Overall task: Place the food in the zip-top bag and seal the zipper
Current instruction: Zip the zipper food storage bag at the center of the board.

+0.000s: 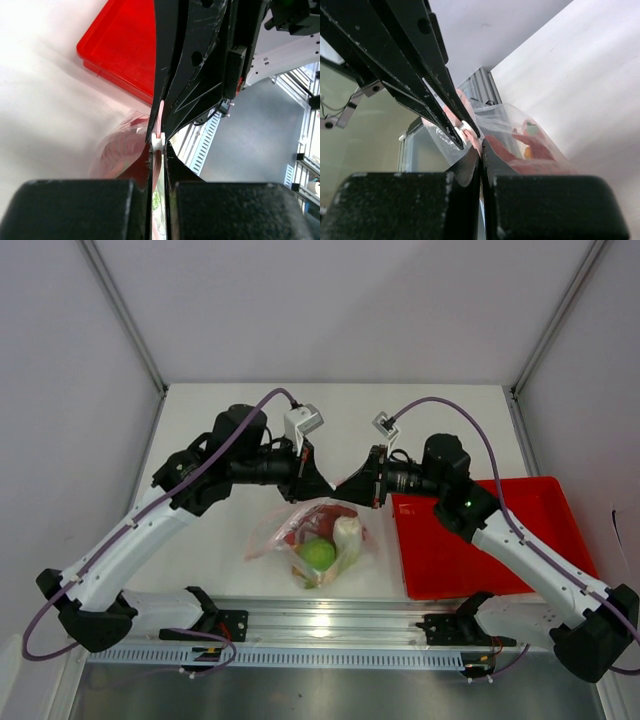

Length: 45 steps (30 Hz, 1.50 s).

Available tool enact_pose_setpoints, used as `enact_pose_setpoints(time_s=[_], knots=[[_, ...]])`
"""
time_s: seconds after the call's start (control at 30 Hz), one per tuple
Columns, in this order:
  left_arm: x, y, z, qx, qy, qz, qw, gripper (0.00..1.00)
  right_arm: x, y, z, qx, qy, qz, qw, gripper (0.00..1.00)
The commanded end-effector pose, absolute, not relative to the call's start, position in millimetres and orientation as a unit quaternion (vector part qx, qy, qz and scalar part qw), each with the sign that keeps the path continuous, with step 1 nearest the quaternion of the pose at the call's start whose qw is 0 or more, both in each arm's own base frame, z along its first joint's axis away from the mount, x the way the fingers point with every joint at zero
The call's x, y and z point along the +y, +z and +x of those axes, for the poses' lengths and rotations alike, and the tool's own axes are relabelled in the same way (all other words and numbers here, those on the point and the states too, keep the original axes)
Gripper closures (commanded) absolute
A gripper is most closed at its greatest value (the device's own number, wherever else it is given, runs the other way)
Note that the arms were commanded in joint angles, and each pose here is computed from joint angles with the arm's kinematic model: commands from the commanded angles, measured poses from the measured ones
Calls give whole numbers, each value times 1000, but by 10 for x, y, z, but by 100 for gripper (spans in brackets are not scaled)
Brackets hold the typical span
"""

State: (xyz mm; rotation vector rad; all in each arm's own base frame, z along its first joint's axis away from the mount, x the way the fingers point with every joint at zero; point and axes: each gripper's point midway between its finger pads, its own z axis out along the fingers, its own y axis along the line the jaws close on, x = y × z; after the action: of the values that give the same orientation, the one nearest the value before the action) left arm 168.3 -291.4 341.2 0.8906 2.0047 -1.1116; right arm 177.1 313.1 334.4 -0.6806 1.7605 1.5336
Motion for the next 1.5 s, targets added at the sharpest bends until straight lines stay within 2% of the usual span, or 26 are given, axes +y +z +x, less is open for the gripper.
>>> enact_pose_setpoints(time_s=[0.0,0.37,0.87,1.03,1.07,1.2,1.27,1.4,1.47], knots=[[-2755,3286,1470,793,-419,331,292,99,3050,3758,2022,642,585,-213,446,100],[-2483,3129,1364,821,-386,304,292,100,2967,3675,2075,645,584,-193,454,100],[-1933,3388,963,824,-384,251,333,100,2916,3626,2072,649,584,-200,445,100],[-1934,3495,904,801,-396,281,349,99,3040,3533,1947,643,587,-284,401,99],[-1958,3513,902,796,-400,288,350,99,3053,3511,1922,643,583,-303,393,80],[-2016,3618,850,777,-416,317,350,99,3028,3563,1805,639,558,-375,373,30],[-2029,3558,830,782,-413,327,332,99,3037,3587,1800,629,547,-408,373,17],[-2033,3544,860,786,-405,332,330,99,3053,3773,1684,603,538,-456,373,3],[-2065,3570,844,781,-413,335,326,99,3099,3891,1575,585,538,-482,369,1]])
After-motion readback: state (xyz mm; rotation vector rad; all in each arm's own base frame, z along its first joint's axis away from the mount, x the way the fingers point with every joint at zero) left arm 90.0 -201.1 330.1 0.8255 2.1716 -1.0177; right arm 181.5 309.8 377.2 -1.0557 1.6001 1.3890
